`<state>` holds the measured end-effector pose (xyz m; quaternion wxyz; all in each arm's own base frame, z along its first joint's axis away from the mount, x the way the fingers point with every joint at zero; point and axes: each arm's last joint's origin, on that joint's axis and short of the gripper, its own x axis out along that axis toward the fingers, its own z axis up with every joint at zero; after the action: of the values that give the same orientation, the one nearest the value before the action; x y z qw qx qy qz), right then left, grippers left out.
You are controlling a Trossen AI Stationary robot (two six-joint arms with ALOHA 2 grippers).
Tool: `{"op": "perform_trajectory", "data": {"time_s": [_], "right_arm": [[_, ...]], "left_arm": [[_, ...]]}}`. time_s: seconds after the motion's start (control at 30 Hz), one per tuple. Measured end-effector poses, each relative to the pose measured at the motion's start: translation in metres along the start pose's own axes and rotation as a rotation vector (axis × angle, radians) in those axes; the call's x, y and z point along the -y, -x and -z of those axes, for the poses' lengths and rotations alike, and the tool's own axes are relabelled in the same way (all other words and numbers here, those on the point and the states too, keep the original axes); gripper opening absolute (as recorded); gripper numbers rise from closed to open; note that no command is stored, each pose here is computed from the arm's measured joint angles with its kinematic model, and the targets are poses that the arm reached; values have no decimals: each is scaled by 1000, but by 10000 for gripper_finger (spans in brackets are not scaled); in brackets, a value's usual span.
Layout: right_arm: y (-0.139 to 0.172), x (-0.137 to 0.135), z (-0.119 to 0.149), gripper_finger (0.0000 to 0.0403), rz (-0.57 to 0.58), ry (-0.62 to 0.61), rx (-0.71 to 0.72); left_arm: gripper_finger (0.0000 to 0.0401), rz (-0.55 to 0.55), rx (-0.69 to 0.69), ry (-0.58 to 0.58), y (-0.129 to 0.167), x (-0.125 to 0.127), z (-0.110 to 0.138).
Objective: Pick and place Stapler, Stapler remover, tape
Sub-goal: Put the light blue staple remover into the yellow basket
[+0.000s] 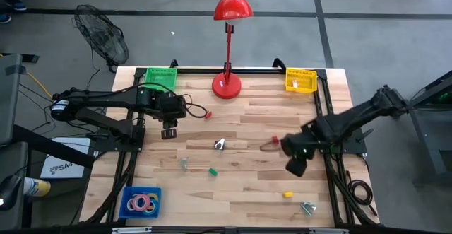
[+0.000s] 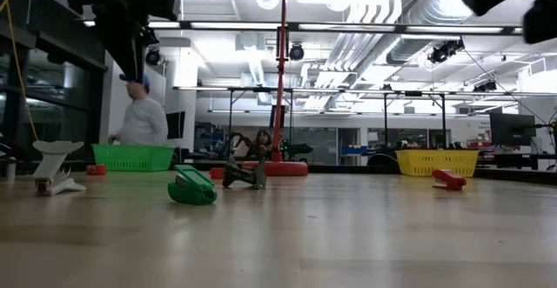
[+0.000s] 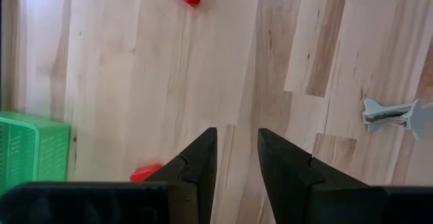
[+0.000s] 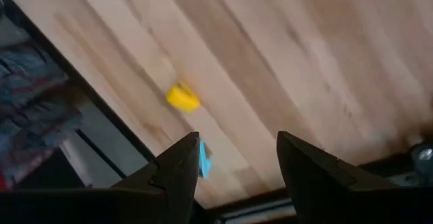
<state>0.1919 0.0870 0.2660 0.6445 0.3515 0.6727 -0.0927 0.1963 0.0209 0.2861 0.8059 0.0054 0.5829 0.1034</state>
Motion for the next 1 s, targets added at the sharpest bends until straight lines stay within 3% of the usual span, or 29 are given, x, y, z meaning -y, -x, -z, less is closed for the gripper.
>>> {"op": "perform_trajectory", "data": {"time_s": [0.33, 0.5, 0.7, 1.0], "right_arm": [[-16, -17, 44, 192, 52, 48, -76], [-31, -28, 54, 226, 65, 34, -173], [-62, -42, 51, 279, 99, 23, -280], [-117, -58, 37, 288, 125, -30, -430]], "left_arm": [[104, 3, 10, -26, 0, 0, -1], [104, 3, 9, -55, 0, 0, -1], [104, 3, 10, -85, 0, 0, -1], [104, 2, 9, -134, 0, 0, -1]]}}
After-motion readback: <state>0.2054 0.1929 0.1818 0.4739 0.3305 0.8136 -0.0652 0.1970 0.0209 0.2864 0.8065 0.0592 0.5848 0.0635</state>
